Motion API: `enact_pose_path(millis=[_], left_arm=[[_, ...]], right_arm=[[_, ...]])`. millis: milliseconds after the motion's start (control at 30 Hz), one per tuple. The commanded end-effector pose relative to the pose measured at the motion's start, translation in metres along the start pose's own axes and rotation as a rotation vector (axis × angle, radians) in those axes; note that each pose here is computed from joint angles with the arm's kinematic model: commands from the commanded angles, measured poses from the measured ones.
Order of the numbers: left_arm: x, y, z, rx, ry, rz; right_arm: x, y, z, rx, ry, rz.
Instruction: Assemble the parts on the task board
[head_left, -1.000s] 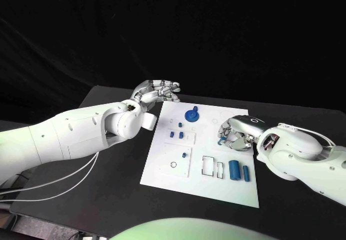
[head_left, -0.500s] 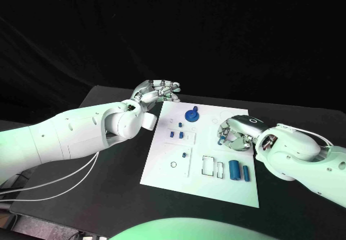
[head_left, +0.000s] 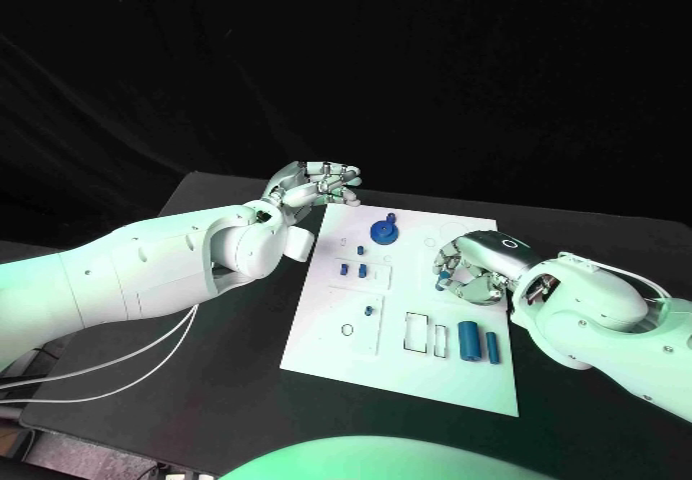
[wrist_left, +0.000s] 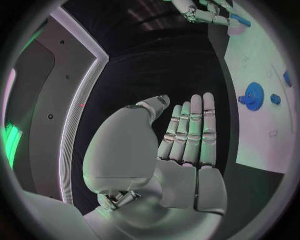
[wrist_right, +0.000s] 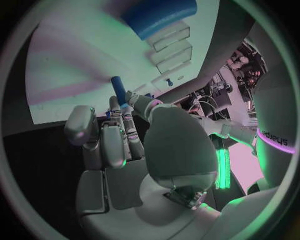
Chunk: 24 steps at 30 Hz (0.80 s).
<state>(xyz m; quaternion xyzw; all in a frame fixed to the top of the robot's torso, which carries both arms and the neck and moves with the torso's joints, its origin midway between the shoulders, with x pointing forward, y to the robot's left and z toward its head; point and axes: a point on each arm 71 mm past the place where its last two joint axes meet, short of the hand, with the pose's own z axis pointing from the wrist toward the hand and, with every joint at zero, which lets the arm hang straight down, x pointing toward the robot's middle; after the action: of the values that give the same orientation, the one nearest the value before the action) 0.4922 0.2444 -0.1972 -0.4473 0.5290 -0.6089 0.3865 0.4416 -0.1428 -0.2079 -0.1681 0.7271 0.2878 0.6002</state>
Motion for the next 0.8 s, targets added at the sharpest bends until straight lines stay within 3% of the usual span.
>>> enact_pose_path(millis=[33,433,800], left_arm=[[0.0018,-0.0005,0.0006,0.007,0.007,0.001],[0.003,0.0001,0.0012,0.007,0.009,0.0],[0.0054,0.0006,0.0022,0.008,0.014,-0.003]], right_arm=[[-0.008,0.007,-0.002,-0.022,-0.063,0.018],[-0.019,0.038,-0.008,-0.108,-0.11,0.073],[-0.006,0.09,0.001,-0.245,-0.1,0.153]])
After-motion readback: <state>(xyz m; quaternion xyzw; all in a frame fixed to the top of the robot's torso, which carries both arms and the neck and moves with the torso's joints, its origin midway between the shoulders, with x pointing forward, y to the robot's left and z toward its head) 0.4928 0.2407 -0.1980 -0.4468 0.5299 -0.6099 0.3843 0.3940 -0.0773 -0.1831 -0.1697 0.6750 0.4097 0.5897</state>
